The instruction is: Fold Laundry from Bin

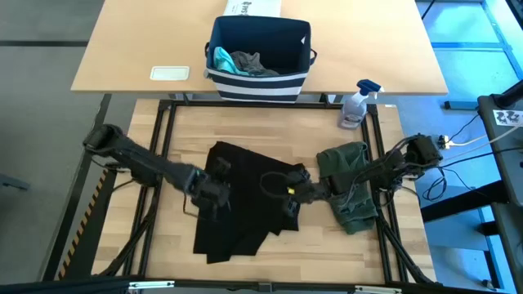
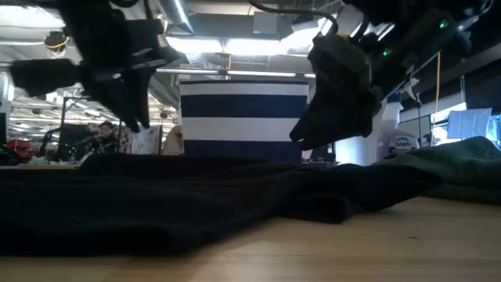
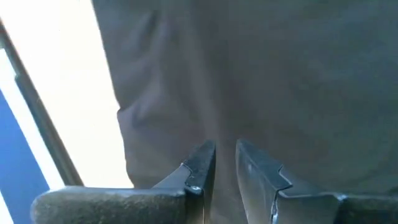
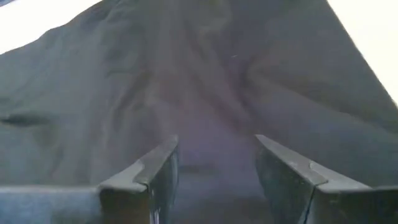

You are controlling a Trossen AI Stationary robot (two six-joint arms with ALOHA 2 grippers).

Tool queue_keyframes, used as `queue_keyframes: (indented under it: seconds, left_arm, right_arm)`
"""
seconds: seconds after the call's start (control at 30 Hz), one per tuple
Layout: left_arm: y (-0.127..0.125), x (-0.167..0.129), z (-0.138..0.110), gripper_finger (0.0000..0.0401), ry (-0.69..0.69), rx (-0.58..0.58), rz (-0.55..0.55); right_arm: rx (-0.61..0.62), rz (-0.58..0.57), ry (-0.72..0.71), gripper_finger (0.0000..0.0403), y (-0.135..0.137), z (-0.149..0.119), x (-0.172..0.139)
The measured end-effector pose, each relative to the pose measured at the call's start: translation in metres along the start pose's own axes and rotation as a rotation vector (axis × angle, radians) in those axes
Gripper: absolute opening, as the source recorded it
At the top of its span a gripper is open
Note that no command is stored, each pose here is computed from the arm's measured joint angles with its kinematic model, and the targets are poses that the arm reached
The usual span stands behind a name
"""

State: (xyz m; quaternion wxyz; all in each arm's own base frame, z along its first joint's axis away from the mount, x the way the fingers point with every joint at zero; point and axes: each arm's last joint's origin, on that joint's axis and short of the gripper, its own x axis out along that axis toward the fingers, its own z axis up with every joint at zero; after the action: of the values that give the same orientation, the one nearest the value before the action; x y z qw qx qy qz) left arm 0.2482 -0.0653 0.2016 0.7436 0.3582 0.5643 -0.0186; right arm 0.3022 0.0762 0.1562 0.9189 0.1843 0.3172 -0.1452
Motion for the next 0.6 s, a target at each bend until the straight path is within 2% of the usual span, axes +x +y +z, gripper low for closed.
queue_keyframes:
  seconds: [0.13,0.23,0.3,0.4,0.6]
  left_arm:
    - [0.03,0.007,-0.027,0.0059,-0.049,-0.101,0.048]
    - [0.045,0.022,-0.045,0.0059,-0.103,-0.152,0.044]
    - [0.05,0.036,-0.056,0.0059,-0.113,-0.159,0.033]
    - [0.053,0.055,-0.076,0.0059,-0.06,-0.172,0.009]
    - [0.059,0.075,-0.108,0.0059,0.002,-0.232,-0.009]
  right_arm:
    - [0.003,-0.027,-0.014,0.02,-0.019,0.007,-0.001]
    - [0.009,-0.068,-0.004,0.02,-0.031,0.012,-0.001]
    - [-0.003,-0.077,0.013,0.02,-0.037,0.014,0.001]
    - [-0.012,-0.072,0.02,0.02,-0.044,0.018,0.003]
    - [-0.009,-0.02,0.064,0.02,-0.048,0.019,0.006]
